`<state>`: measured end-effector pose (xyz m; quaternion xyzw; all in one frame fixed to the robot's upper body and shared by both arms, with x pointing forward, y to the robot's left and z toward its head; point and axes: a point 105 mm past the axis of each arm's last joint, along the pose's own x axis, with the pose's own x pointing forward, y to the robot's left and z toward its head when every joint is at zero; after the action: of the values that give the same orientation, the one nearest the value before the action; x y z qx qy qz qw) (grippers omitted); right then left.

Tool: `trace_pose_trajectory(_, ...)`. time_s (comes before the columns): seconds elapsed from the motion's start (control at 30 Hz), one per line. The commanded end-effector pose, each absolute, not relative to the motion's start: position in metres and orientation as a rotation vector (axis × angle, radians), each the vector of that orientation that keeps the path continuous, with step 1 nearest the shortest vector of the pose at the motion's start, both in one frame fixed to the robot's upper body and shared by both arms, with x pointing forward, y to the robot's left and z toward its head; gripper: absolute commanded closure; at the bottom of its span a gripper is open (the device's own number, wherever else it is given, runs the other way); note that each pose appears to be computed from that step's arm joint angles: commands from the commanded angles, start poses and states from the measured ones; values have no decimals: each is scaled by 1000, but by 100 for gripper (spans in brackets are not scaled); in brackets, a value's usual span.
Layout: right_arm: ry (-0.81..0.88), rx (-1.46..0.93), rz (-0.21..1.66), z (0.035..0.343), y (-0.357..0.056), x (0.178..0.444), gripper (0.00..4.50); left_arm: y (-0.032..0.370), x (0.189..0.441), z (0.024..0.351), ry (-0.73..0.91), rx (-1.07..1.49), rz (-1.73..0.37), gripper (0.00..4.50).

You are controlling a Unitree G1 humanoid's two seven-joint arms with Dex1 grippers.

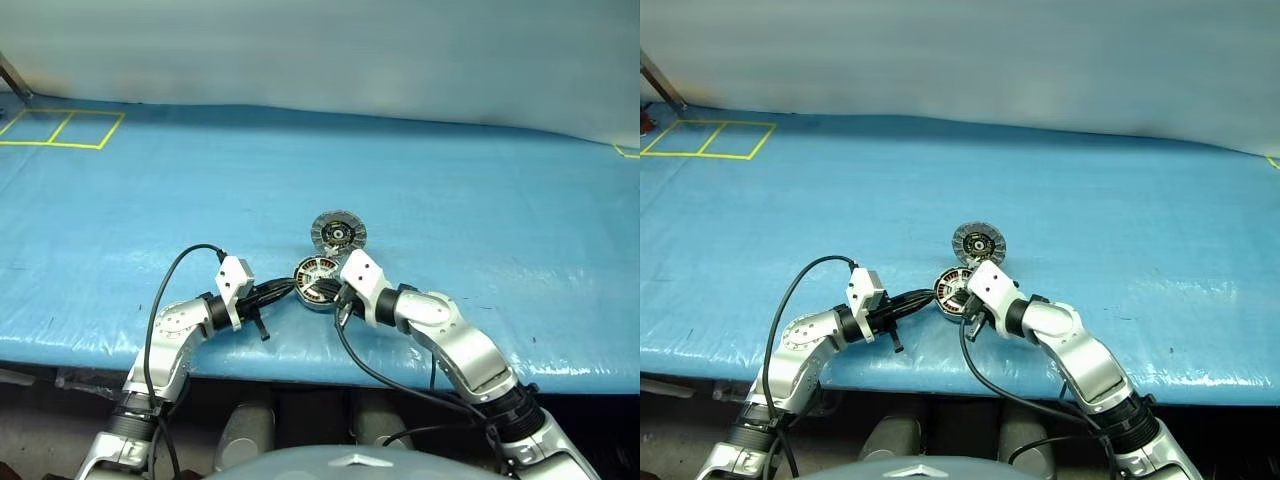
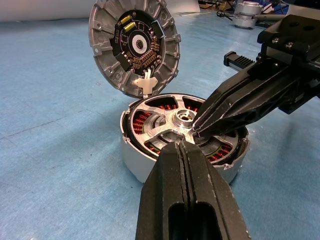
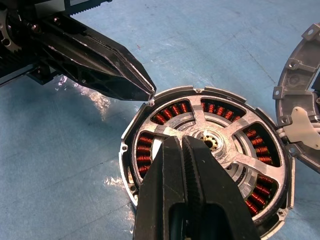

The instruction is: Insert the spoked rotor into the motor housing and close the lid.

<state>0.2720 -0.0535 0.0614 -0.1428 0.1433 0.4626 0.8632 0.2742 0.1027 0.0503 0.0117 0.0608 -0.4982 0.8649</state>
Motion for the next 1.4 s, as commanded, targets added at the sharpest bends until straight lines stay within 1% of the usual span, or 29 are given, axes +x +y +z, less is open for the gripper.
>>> trace_pose_trajectory(0.03,393,-235,957,44,-62,267,436,101,273,54,101,33,-1056,450)
trace_pose_trajectory(0.2,302,-96,1006,71,-53,264,436,101,273,54,104,31,-1057,450)
trace_pose_trajectory(0.3,263,-53,980,83,-54,270,436,100,273,53,104,30,-1057,450)
trace_pose_trajectory(0.37,255,-54,957,85,-57,274,436,100,273,53,104,30,-1057,450)
trace_pose_trajectory(0.7,272,-86,860,77,-67,295,436,100,273,53,101,29,-1053,450)
trace_pose_trajectory(0.87,302,-108,864,69,-66,295,436,100,273,53,100,30,-1048,450)
trace_pose_trajectory(1.07,330,-133,893,62,-63,286,436,101,272,53,100,31,-1045,450)
trace_pose_trajectory(1.3,365,-258,865,47,-69,284,436,99,273,54,100,30,-1051,450)
trace_pose_trajectory(1.33,363,-269,858,47,-70,285,436,99,273,54,99,30,-1051,450)
trace_pose_trajectory(1.4,322,-241,833,55,-71,291,436,99,273,54,97,29,-1052,450)
